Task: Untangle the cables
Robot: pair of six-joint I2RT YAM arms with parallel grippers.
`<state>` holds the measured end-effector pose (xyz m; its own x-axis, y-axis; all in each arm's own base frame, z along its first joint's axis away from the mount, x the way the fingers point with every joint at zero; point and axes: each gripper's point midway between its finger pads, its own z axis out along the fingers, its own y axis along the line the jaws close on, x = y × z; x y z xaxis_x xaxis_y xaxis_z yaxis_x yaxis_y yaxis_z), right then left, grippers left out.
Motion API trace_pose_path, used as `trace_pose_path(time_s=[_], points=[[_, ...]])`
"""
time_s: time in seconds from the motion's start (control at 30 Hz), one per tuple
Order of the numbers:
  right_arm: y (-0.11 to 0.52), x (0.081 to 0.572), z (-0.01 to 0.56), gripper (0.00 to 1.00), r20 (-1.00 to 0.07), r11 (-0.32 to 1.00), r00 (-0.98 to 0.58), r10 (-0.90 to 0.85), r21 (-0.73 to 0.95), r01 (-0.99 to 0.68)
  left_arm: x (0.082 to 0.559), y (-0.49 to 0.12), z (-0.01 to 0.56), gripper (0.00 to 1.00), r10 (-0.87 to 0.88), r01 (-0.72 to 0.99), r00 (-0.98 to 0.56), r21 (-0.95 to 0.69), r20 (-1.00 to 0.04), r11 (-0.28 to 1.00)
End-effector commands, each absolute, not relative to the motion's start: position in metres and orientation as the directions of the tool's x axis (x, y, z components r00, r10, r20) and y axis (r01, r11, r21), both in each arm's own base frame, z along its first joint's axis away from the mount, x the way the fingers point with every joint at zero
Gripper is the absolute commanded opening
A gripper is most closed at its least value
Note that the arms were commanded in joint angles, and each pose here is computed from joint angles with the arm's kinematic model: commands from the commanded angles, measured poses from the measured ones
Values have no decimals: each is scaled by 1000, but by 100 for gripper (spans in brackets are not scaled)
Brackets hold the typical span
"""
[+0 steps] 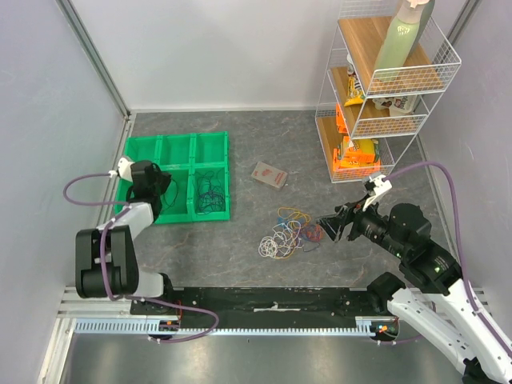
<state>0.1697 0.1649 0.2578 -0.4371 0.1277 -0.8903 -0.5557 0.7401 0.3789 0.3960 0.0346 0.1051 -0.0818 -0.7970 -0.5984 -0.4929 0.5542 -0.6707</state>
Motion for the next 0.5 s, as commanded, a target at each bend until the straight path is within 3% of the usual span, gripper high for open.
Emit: trace_pose_path(time_s=[0.0, 0.17, 0.33, 0.47], points=[[173, 170, 269, 82, -893, 707, -420, 162, 402, -582, 381, 17, 57, 2, -862, -642, -236, -594, -449, 485], [168, 167, 269, 82, -894, 714, -415, 170, 402, -573, 371, 11, 27, 2, -915, -792, -260, -474, -307, 384], [167, 167, 266, 82, -892, 718, -418, 174, 405, -566, 373, 10, 29, 2, -916, -796, -257, -470, -309, 382], [168, 167, 263, 82, -889, 718, -427, 164, 404, -566, 379, 15, 53, 23, -887, -756, -266, -490, -377, 435]])
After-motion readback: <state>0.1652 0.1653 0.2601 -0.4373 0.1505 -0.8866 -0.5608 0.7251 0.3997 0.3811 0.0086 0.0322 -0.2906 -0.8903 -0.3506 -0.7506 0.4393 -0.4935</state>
